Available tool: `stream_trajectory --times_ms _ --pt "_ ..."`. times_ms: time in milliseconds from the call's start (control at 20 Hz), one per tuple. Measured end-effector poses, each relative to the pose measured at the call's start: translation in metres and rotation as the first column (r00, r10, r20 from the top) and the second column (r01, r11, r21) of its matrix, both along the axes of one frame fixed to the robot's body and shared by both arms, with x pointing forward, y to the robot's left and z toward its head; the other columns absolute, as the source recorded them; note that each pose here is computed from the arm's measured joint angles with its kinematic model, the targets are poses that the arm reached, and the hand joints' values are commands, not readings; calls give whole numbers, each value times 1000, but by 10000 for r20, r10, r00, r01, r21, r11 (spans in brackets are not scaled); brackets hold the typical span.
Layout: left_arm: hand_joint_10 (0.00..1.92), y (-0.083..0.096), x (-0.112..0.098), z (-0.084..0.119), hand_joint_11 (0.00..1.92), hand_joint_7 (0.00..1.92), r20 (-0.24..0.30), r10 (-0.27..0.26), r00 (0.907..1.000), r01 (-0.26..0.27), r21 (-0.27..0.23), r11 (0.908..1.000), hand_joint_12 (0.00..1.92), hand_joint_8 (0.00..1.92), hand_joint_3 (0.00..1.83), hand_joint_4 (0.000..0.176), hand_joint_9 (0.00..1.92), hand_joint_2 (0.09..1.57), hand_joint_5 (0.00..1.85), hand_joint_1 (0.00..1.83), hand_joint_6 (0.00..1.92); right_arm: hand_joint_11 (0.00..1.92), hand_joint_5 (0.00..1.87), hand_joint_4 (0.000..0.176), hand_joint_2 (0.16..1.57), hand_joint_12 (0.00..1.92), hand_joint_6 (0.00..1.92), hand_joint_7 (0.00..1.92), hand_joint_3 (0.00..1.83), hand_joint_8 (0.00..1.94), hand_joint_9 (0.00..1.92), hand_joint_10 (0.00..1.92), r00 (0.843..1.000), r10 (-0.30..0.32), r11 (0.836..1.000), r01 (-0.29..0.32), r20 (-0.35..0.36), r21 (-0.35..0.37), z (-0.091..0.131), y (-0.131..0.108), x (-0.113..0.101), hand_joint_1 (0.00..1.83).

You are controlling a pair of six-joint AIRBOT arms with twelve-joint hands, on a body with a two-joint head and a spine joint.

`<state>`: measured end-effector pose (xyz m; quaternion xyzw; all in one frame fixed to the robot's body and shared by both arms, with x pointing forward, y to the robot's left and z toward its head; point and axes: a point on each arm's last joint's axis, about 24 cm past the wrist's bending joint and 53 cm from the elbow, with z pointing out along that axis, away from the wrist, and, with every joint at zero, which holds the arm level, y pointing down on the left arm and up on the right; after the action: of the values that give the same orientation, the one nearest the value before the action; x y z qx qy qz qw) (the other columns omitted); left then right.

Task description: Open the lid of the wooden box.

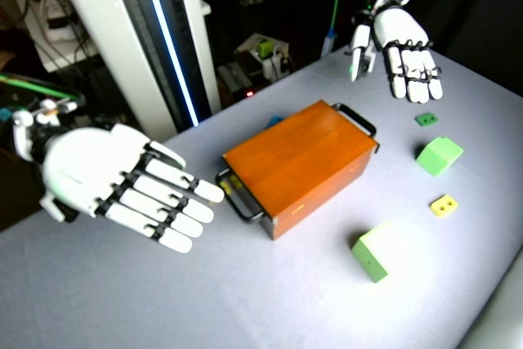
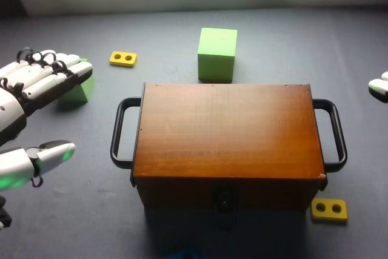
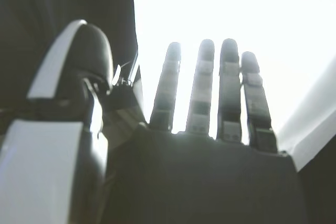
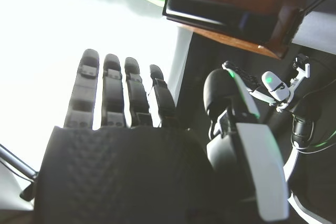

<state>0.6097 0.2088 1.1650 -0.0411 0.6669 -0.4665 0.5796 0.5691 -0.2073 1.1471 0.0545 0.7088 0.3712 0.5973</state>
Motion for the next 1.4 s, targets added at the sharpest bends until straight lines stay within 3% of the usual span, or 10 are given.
stream_trajectory --times_ms 250,350,450,750,1100,1400 --pt "0 -3 -1 -8 0 0 -233 -21 9997 21 -15 10000 0 0 10 0 0 1400 44 282 10 0 1 0 1397 0 0 0 9 0 0 0 9995 45 9999 -50 -319 -148 -11 1 -1 214" --pt "0 -5 -1 -14 0 0 -376 -130 9992 133 73 9999 0 0 8 0 0 1400 50 284 10 0 17 0 1404 0 6 0 6 0 0 0 9993 32 9998 -39 -384 -195 -14 1 0 312" --pt "0 -5 0 -19 0 0 -529 -114 9985 126 216 9997 0 0 6 0 0 1399 73 281 18 0 31 0 1395 0 9 0 0 0 0 0 9987 43 9995 -60 -512 -315 -18 1 0 393" --pt "0 -4 0 -33 0 7 -1009 -177 9947 250 717 9971 0 3 3 0 0 1410 113 259 12 0 77 0 1389 0 20 15 0 5 0 0 9943 87 9977 -159 -1064 -664 -36 0 0 383" --pt "0 -6 -3 -54 0 1 -1738 -324 9842 547 1249 9907 0 0 4 0 0 1439 116 170 2 0 83 0 1377 0 6 16 0 1 0 0 9868 300 9947 -451 -1592 -922 -54 8 4 367" --pt "0 -17 -11 -73 0 19 -2361 -729 9690 1059 1306 9858 0 5 0 0 0 1436 142 177 12 11 73 0 1391 6 5 11 3 2 0 0 9785 603 9919 -809 -1974 -978 -67 21 6 346"
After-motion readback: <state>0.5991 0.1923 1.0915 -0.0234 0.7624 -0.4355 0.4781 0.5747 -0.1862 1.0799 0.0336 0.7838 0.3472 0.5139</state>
